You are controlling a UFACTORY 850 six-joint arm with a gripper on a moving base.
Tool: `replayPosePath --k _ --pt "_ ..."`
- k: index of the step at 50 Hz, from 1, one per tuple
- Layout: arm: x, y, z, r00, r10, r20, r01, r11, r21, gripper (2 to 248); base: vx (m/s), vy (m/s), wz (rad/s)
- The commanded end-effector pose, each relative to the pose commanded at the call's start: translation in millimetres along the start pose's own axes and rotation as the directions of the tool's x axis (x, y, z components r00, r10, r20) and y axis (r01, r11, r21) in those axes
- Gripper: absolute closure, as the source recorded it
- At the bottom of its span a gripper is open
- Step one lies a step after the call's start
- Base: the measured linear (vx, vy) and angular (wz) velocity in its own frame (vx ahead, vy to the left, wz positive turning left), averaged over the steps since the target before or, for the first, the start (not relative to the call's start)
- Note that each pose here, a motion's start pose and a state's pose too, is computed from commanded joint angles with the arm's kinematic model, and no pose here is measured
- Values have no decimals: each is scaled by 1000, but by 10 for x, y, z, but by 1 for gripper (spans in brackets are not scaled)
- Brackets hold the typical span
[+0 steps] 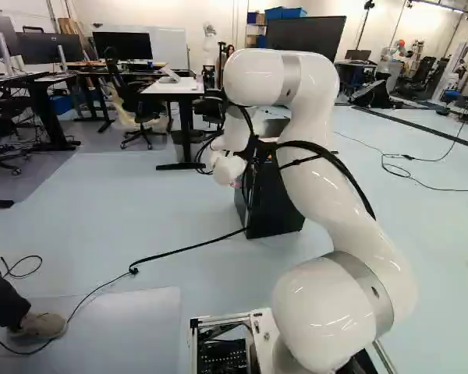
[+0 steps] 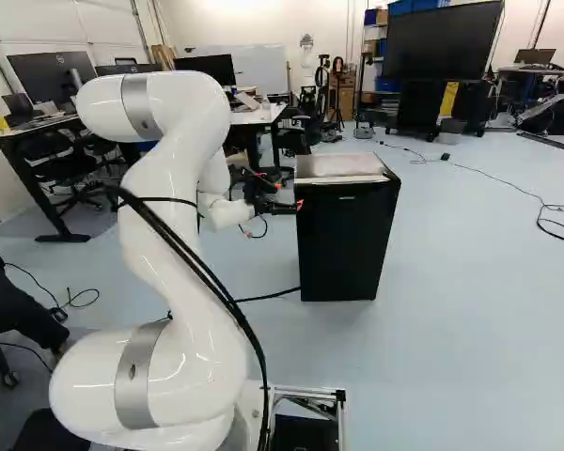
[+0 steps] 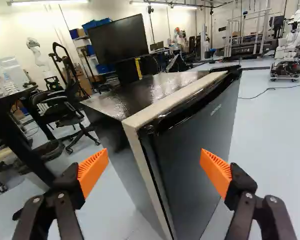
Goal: Open the fridge door
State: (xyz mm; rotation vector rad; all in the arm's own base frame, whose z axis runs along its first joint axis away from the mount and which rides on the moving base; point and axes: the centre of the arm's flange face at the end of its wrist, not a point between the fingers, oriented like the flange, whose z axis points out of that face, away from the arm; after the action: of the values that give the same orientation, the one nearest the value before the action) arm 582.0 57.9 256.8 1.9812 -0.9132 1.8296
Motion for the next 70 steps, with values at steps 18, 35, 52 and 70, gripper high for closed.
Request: replayPosePath --k 18,35,52,70 --pt "2 116 128 999 17 28 -16 998 -53 3 0 0 0" --pt "-17 111 241 999 34 36 -31 997 -76 3 0 0 0" --pt "-21 92 316 999 43 29 -40 996 -82 3 0 0 0" --pt "22 258 326 998 50 29 -45 990 -132 3 0 0 0"
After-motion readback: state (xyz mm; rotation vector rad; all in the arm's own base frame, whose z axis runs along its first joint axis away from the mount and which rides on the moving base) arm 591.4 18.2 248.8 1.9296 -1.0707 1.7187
